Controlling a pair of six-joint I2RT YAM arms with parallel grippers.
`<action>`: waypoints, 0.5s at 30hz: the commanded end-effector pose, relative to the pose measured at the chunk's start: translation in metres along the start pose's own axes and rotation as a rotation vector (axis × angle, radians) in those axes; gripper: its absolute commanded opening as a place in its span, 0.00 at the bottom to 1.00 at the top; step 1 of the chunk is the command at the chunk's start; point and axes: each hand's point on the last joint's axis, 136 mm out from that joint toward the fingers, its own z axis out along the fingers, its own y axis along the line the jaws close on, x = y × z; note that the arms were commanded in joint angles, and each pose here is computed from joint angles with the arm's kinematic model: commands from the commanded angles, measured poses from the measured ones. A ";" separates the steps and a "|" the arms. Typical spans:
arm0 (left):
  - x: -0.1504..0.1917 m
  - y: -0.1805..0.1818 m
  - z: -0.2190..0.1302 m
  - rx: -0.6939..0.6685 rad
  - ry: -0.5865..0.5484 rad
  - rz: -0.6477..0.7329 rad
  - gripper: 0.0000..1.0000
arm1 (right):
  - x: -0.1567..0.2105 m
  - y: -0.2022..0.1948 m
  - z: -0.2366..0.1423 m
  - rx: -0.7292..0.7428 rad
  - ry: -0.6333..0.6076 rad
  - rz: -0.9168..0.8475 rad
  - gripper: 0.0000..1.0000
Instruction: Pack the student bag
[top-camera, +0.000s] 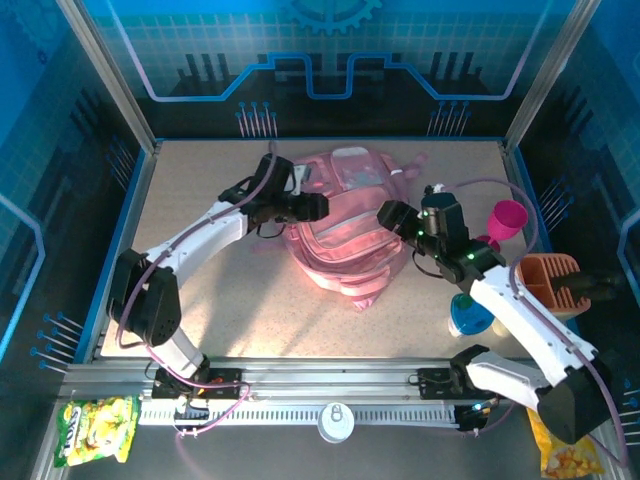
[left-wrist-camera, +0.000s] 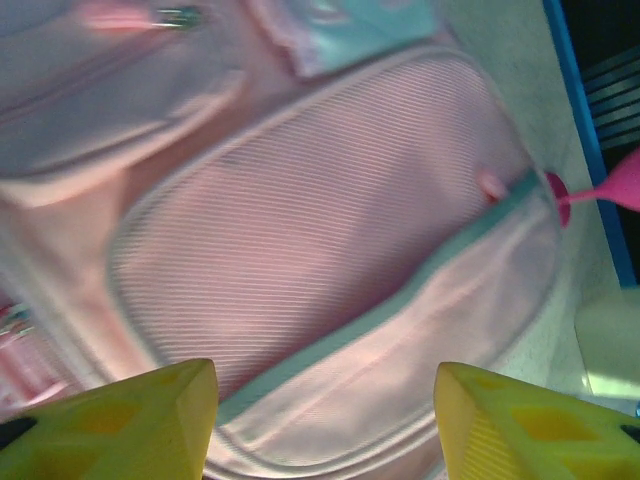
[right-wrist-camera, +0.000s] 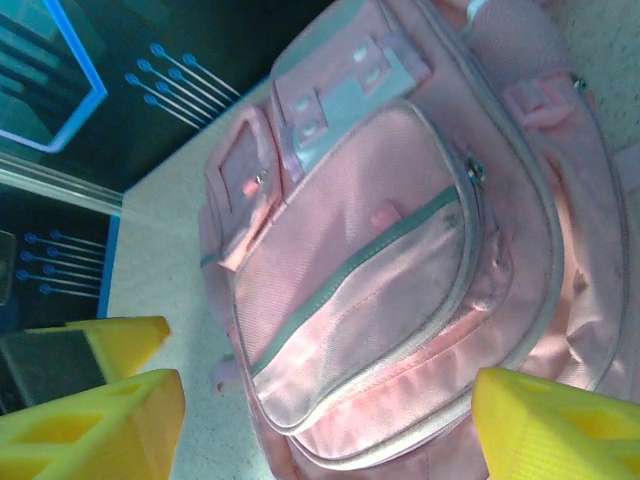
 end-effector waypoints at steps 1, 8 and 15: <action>-0.004 0.025 -0.004 0.019 -0.016 -0.196 0.57 | 0.006 0.006 0.008 -0.027 0.054 0.002 0.77; -0.007 0.079 0.009 0.055 -0.010 -0.442 0.49 | 0.030 0.009 0.029 -0.058 0.164 0.011 0.76; -0.009 0.101 0.033 0.044 0.044 -0.451 0.44 | 0.044 0.004 0.039 -0.045 0.210 0.020 0.75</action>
